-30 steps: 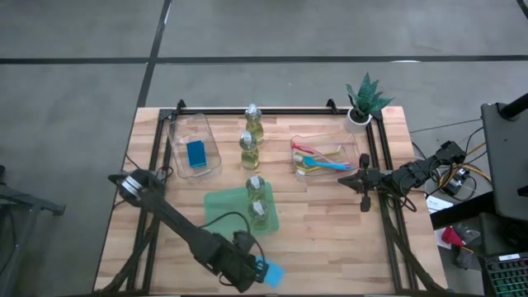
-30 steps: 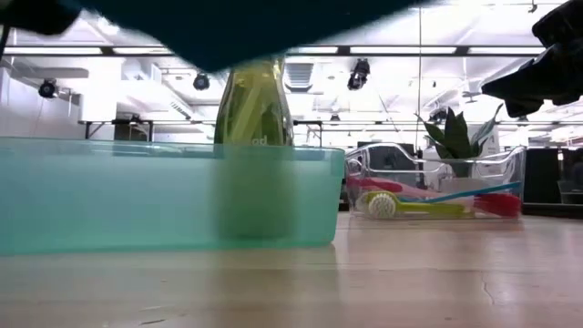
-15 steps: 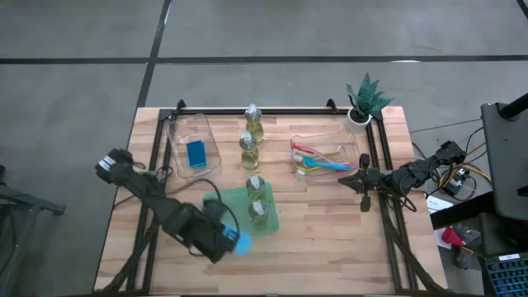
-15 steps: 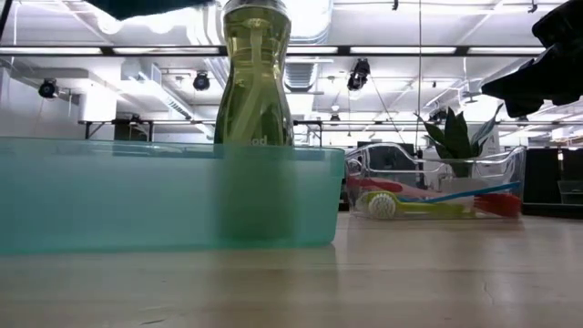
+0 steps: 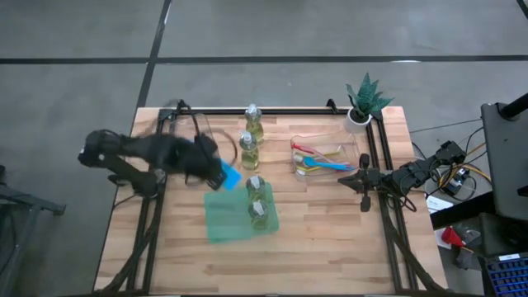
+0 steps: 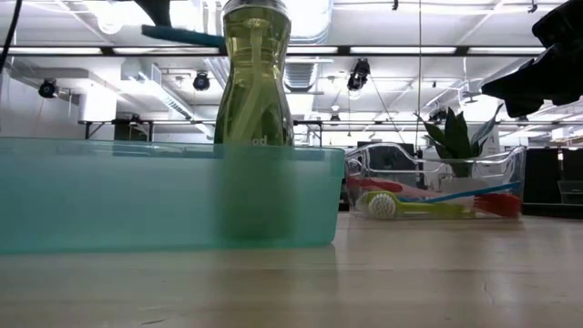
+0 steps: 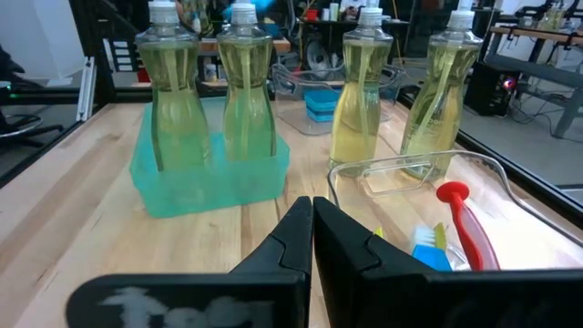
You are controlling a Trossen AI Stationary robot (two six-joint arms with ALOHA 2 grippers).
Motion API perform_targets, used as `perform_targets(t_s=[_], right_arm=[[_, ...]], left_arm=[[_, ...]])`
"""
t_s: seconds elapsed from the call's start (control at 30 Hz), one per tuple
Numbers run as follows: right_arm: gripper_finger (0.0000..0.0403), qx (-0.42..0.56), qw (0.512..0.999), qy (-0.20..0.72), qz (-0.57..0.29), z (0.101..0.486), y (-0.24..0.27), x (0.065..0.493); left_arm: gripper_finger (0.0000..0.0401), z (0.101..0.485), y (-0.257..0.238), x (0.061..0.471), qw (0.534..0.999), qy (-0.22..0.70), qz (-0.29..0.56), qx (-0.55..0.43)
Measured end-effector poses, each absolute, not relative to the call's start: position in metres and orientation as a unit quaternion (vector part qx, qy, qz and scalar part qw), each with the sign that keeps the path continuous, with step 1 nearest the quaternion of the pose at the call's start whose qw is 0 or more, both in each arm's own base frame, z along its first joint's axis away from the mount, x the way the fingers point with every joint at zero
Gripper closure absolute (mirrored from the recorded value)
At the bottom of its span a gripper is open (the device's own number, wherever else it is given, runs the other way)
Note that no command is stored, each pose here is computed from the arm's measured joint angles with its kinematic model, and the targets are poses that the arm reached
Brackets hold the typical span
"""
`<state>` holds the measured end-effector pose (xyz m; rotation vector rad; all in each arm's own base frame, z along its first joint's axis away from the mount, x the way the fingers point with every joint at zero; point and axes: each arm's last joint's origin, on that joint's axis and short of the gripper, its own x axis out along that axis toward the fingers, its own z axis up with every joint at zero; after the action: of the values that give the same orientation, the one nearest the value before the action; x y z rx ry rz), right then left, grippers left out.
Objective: Pick & Place Kitchen Sink Supplies
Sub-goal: Put the blue sponge into the left transparent bin
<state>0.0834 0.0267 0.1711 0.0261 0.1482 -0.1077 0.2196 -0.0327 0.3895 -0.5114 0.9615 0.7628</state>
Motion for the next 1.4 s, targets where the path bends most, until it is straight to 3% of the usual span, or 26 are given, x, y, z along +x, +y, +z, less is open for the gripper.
perform_targets(t_s=[0.33,0.7,1.1,1.4], right_arm=[[0.0394,0.013,0.996,0.074,-0.054,0.171,0.027,0.083],[0.0394,0.013,0.996,0.074,-0.054,0.171,0.027,0.083],[0.0394,0.013,0.996,0.074,-0.054,0.171,0.027,0.083],[0.0394,0.013,0.996,0.074,-0.054,0.171,0.027,0.083]], left_arm=[[0.0401,0.408,0.047,0.174,0.781,0.508,0.345,-0.112],[0.0401,0.397,0.105,0.167,0.735,0.591,0.327,-0.063],[0.0401,0.328,0.135,0.166,0.657,0.709,0.251,-0.053],[0.0401,0.280,0.142,0.165,0.651,0.721,0.228,-0.068]])
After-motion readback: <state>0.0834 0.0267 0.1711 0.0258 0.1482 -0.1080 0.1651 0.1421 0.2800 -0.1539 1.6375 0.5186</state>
